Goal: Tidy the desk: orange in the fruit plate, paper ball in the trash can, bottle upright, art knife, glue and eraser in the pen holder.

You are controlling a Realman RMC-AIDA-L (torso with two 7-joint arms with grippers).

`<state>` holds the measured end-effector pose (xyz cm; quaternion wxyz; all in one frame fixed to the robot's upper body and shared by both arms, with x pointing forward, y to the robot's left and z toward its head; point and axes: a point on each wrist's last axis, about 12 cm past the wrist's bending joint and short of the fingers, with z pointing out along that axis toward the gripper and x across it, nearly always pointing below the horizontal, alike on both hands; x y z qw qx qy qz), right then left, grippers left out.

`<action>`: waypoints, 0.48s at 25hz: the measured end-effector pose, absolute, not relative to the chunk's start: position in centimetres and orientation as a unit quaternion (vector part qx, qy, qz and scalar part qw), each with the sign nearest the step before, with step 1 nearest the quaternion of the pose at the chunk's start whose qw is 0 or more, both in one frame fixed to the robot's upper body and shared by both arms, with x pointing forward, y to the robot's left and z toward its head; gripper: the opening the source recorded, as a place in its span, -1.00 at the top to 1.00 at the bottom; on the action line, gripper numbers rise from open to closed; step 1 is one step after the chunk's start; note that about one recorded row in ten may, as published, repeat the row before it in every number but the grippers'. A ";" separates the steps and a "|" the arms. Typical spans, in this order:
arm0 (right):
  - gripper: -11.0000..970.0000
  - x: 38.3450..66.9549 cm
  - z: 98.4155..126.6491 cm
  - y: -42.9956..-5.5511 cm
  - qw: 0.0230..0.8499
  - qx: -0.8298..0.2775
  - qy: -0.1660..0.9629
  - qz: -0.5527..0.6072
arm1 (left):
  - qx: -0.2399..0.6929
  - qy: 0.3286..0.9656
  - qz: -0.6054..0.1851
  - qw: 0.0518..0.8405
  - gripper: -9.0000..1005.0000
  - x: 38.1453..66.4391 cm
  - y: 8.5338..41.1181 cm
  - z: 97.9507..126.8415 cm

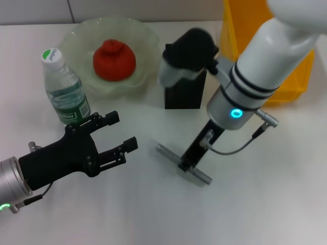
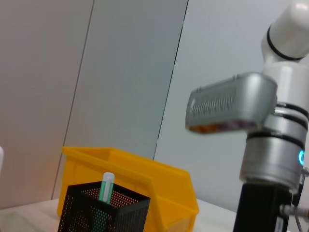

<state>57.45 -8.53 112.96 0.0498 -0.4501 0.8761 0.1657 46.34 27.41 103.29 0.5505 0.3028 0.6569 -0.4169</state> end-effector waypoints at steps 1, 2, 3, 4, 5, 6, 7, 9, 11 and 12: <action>0.70 57.5 113.2 -8.8 0.060 -0.445 0.876 0.176 | 0.303 0.657 -0.417 0.551 -0.60 46.4 27.4 103.3; 0.70 57.8 113.8 -9.6 0.083 -0.431 0.877 0.197 | 0.302 0.657 -0.416 0.551 -0.60 46.4 27.4 103.3; 0.71 57.8 113.8 -9.6 0.083 -0.431 0.877 0.197 | 0.302 0.657 -0.416 0.551 -0.60 46.4 27.4 103.3; 0.71 58.1 114.3 -10.6 0.112 -0.418 0.875 0.216 | 0.302 0.657 -0.416 0.551 -0.60 46.4 27.4 103.3; 0.71 58.1 114.3 -10.6 0.112 -0.418 0.875 0.216 | 0.302 0.657 -0.416 0.551 -0.60 46.4 27.4 103.3; 0.71 58.4 114.5 -11.1 0.128 -0.412 0.874 0.223 | 0.302 0.657 -0.416 0.552 -0.60 46.4 27.4 103.3; 0.71 59.0 114.9 -12.5 0.176 -0.391 0.869 0.248 | 0.301 0.657 -0.416 0.552 -0.60 46.4 27.5 103.3; 0.71 59.5 115.2 -13.7 0.224 -0.368 0.857 0.283 | 0.301 0.657 -0.416 0.552 -0.60 46.4 27.5 103.3; 0.71 59.7 115.4 -14.3 0.252 -0.359 0.844 0.308 | 0.301 0.657 -0.416 0.553 -0.60 46.4 27.4 103.3; 0.71 59.8 115.5 -15.3 0.299 -0.344 0.818 0.350 | 0.302 0.656 -0.416 0.553 -0.60 46.5 27.4 103.4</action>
